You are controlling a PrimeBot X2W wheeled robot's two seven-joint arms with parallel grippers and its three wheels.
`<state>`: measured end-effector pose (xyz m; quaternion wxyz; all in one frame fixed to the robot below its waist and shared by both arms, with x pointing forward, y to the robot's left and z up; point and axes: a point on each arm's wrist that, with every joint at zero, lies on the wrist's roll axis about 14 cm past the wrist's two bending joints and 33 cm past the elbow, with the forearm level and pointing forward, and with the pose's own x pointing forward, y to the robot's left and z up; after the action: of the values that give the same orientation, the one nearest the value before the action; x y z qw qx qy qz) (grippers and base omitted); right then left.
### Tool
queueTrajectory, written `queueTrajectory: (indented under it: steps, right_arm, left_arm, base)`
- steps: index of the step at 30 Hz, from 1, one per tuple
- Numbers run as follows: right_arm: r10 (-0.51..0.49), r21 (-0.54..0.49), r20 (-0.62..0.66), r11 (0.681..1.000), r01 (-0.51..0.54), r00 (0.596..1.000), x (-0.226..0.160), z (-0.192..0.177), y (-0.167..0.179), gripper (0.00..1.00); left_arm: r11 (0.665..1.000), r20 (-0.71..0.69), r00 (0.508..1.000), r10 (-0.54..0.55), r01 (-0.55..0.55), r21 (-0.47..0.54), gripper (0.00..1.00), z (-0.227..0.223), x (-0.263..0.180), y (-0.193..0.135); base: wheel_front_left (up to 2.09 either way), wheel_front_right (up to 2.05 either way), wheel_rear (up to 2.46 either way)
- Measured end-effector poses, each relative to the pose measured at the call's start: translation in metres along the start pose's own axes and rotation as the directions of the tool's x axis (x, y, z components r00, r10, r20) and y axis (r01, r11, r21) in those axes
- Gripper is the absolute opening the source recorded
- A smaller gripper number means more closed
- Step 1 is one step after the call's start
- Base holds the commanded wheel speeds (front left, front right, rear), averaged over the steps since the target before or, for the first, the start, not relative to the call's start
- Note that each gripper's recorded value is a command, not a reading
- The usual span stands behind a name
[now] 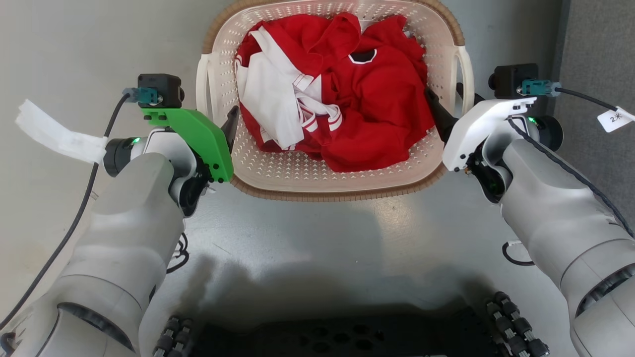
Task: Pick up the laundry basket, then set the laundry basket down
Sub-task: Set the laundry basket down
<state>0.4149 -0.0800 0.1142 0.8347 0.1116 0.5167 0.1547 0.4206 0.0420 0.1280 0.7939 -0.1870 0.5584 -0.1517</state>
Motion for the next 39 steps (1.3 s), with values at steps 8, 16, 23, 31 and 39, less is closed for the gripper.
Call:
queueTrajectory:
  steps: [8, 16, 23, 31, 39]
  right_arm:
    - [-0.003, -0.006, 0.012, 1.0, 0.003, 1.0, -0.002, 0.006, 0.001, 1.0]
    - [-0.012, -0.007, 0.045, 1.0, 0.012, 0.999, -0.011, 0.018, 0.003, 1.0]
    - [-0.02, -0.015, 0.092, 1.0, 0.021, 0.996, -0.025, 0.036, 0.006, 1.0]
    - [-0.049, -0.003, 0.126, 0.999, 0.05, 0.991, -0.052, 0.041, 0.005, 1.0]
    - [-0.057, -0.003, 0.186, 0.998, 0.059, 0.981, -0.081, 0.056, 0.012, 1.0]
  left_arm:
    - [1.0, 0.005, 1.0, 0.005, -0.005, 0.009, 1.0, 0.002, -0.003, 0.0]
    - [1.0, 0.049, 0.999, 0.001, -0.003, 0.03, 1.0, 0.015, -0.01, -0.006]
    - [0.999, 0.089, 0.996, -0.006, 0.003, 0.039, 1.0, 0.024, -0.022, -0.016]
    - [0.999, 0.15, 0.988, -0.022, 0.016, 0.04, 1.0, 0.031, -0.042, -0.031]
    - [0.998, 0.238, 0.97, -0.044, 0.03, 0.062, 1.0, 0.045, -0.069, -0.048]
  base:
    - [0.0, 0.0, 0.0]
    - [0.0, 0.0, 0.0]
    - [0.0, 0.0, 0.0]
    - [0.0, 0.0, 0.0]
    - [0.0, 0.0, 0.0]
